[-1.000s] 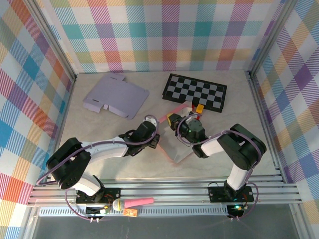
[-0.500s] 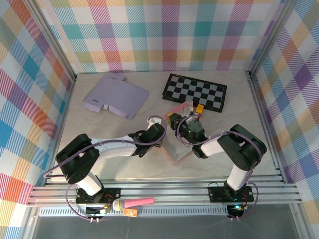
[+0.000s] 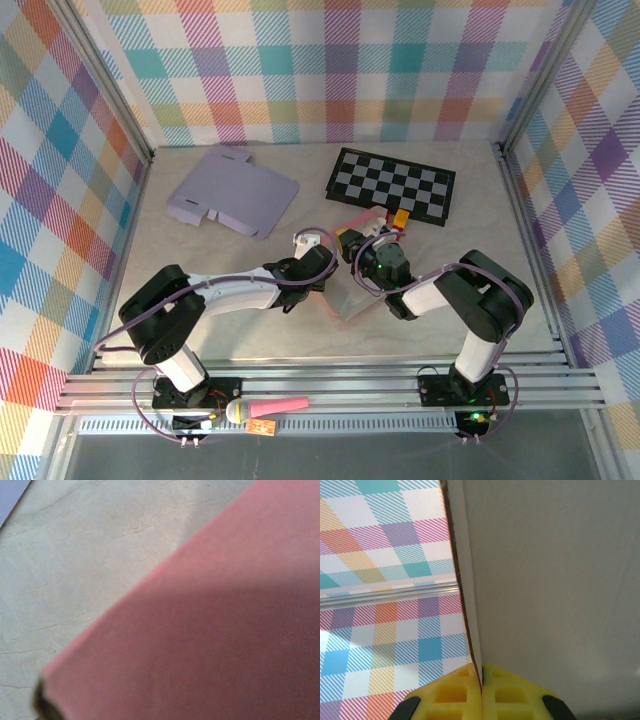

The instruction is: Fold the paper box

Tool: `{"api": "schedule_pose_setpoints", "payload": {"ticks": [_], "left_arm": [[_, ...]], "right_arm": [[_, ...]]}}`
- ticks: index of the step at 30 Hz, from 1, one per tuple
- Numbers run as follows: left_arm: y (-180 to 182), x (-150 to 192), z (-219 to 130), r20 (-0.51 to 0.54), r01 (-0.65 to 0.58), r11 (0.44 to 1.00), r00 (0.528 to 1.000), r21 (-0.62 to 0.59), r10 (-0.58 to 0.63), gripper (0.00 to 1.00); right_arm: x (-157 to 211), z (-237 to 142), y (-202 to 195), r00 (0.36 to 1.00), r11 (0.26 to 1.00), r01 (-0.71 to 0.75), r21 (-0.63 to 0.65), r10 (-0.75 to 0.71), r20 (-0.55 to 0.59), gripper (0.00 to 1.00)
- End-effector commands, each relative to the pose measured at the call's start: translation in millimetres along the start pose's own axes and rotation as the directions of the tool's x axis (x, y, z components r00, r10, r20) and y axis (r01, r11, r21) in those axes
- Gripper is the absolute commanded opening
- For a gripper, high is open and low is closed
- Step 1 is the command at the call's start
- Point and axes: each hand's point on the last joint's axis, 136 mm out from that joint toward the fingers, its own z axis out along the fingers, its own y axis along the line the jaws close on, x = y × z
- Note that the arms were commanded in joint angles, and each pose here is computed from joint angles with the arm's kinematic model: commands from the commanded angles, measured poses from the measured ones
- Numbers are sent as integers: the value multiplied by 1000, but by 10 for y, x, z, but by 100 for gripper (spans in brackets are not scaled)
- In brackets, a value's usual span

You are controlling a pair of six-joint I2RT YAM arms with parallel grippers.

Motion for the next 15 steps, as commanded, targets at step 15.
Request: {"api": "schedule_pose_setpoints", "payload": {"ticks": [15], "left_arm": [[-130,-357,38,102,54,998,994,-45,-49,0]], "right_arm": [[256,62,-104,996,998,-8,64,14,-83,0]]}}
